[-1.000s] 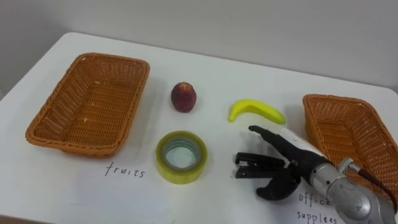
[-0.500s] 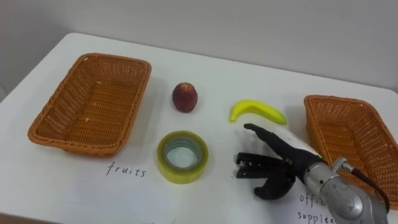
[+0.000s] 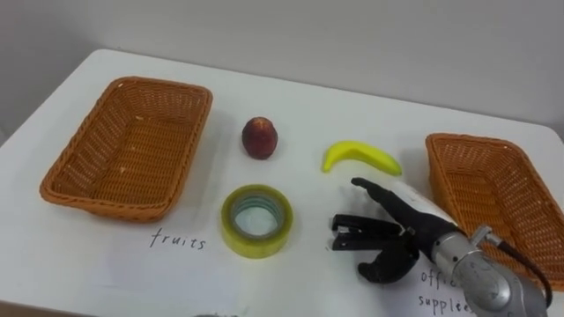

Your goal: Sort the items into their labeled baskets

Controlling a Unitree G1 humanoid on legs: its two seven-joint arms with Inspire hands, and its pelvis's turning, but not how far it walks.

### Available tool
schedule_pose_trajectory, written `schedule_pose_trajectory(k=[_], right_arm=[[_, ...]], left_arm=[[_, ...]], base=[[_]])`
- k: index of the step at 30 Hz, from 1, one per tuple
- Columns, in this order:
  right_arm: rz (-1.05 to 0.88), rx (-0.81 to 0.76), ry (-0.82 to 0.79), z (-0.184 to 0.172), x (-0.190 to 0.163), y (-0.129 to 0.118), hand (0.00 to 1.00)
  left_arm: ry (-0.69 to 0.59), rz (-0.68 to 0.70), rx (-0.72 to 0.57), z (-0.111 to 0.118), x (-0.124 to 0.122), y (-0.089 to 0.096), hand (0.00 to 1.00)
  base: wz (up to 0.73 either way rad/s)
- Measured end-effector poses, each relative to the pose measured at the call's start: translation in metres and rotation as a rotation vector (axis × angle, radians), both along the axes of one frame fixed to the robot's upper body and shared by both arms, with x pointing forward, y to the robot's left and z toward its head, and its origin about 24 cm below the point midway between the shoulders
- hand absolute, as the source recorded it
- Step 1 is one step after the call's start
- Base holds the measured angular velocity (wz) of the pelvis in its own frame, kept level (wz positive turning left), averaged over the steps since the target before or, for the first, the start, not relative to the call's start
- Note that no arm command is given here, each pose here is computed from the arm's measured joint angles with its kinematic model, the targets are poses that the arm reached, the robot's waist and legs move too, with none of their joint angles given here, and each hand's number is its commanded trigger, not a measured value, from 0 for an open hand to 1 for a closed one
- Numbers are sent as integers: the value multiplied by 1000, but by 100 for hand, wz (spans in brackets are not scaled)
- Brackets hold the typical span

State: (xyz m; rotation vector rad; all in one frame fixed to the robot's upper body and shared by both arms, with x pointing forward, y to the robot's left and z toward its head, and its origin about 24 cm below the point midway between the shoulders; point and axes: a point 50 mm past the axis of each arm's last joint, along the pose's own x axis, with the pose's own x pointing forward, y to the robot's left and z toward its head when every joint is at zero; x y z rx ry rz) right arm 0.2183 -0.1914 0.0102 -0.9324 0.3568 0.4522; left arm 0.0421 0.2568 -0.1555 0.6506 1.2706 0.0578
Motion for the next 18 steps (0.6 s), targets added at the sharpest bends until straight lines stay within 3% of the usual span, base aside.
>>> schedule_pose_trajectory(k=[18], right_arm=[[-29,2,48,-8,9,-8,0]], left_arm=[[-14,18,8,1,4,3,0]], base=[[0]])
